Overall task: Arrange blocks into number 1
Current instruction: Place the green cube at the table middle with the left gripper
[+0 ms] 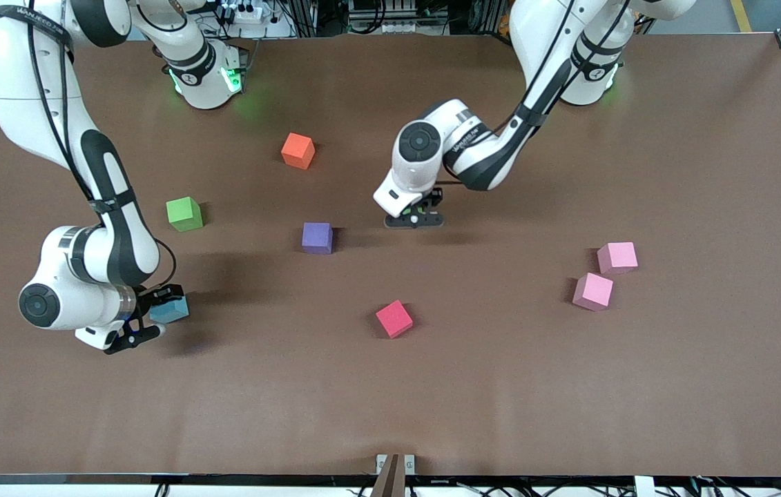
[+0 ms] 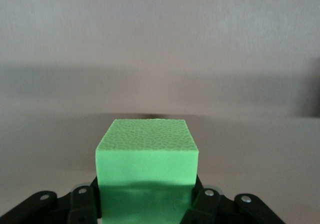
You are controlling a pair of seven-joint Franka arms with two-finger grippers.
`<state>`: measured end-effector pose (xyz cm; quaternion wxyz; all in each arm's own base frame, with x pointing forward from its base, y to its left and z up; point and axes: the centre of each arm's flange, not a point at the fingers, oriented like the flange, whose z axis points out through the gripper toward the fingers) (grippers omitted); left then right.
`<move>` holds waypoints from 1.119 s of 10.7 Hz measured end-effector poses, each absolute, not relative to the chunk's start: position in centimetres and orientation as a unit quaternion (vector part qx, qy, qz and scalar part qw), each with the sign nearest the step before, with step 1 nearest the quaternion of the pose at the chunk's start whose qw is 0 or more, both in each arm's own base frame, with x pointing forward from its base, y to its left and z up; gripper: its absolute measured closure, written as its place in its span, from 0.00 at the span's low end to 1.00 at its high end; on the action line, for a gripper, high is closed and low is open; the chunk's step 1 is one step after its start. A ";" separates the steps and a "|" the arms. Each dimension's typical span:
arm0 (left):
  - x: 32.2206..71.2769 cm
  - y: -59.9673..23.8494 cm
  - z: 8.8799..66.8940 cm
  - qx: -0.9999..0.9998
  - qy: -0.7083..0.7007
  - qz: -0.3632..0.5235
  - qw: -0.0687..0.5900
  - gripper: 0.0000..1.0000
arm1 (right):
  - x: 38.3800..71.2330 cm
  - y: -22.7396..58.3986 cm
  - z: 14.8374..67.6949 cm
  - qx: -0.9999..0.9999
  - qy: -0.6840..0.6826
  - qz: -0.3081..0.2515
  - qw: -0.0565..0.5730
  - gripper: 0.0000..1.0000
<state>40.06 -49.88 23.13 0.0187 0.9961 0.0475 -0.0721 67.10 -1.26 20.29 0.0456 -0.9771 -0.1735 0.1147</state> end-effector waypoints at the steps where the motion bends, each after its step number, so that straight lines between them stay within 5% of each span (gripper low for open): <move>1: 38.7 -50.7 23.2 0.995 0.057 -0.078 0.018 0.39 | 67.3 -0.9 20.8 -0.977 -0.175 0.114 0.046 0.36; 12: 24.1 -55.8 22.6 0.995 0.016 -0.096 -0.014 0.40 | 66.4 10.7 26.5 -0.988 -0.097 0.119 0.034 0.36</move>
